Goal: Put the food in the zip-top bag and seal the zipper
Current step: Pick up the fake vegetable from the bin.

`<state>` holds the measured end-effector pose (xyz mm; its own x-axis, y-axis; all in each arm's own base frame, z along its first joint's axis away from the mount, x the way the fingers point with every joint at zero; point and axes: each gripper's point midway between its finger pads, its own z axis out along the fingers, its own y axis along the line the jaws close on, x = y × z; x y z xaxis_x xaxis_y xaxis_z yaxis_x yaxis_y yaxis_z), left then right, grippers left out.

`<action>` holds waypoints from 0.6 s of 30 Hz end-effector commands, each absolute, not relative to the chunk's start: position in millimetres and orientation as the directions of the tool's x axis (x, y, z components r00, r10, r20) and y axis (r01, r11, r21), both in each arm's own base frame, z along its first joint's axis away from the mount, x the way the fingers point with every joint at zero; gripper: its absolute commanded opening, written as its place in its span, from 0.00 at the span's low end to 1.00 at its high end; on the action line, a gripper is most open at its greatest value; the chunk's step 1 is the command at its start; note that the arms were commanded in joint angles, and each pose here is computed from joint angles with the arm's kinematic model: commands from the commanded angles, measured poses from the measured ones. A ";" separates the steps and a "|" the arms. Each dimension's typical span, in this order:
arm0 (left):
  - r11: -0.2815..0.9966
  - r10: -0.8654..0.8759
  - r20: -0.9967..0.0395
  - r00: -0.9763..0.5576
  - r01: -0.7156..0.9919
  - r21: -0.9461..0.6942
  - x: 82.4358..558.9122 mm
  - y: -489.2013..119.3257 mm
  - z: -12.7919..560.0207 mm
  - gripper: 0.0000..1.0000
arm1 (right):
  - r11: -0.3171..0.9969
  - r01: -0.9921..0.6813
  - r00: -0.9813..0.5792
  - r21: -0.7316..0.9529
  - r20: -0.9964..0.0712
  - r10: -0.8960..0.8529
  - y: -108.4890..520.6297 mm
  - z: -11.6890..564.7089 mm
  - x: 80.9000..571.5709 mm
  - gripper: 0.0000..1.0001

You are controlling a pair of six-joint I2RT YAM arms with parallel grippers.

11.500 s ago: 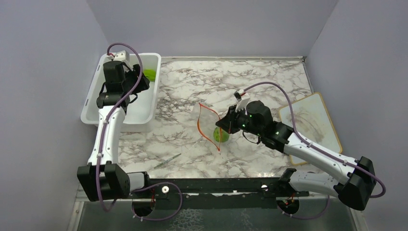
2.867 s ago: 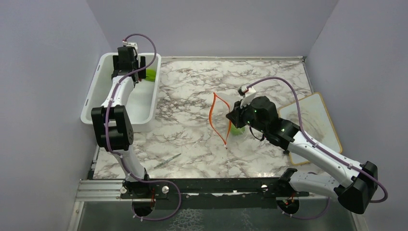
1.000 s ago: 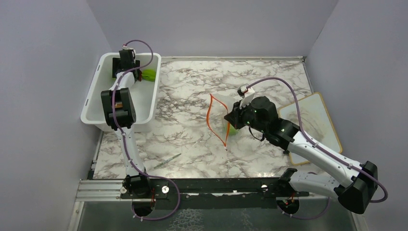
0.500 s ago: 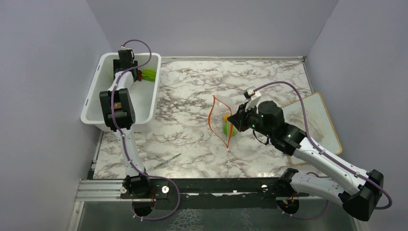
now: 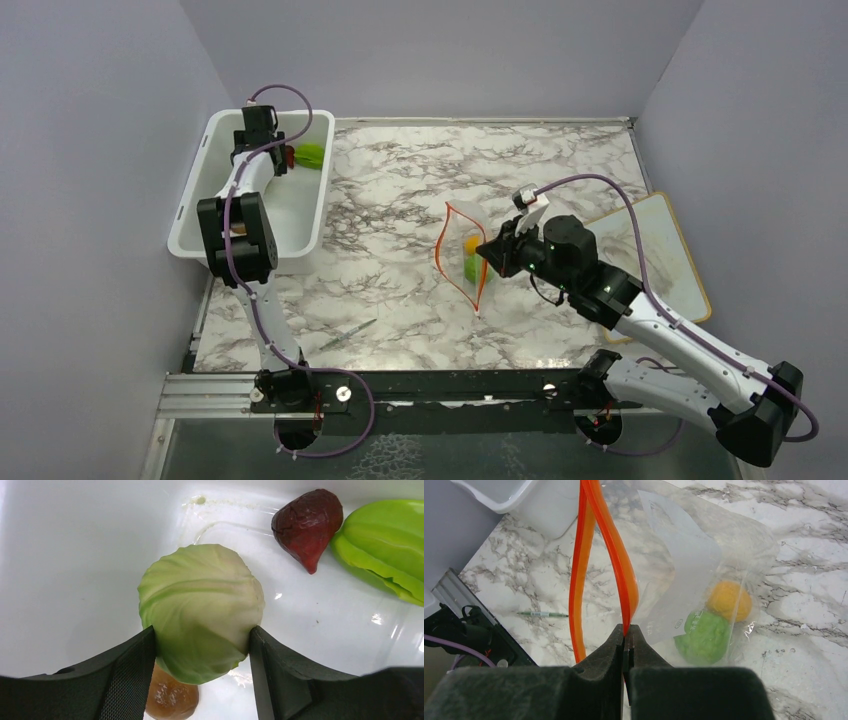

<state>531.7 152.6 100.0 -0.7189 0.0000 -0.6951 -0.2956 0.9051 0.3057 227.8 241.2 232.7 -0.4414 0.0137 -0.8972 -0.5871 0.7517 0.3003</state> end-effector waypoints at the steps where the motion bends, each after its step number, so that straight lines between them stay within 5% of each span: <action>1: 0.910 -0.013 -0.757 -0.654 -0.322 0.263 528.0 143.2 142.8 0.41 | 0.726 -0.605 -0.426 0.327 -0.903 0.051 245.4 240.7 225.9 0.01; 18: 0.961 -0.054 -0.790 -0.611 -0.246 0.124 459.3 77.6 186.5 0.32 | 0.698 -0.619 -0.453 0.360 -0.890 0.057 256.9 245.1 226.0 0.01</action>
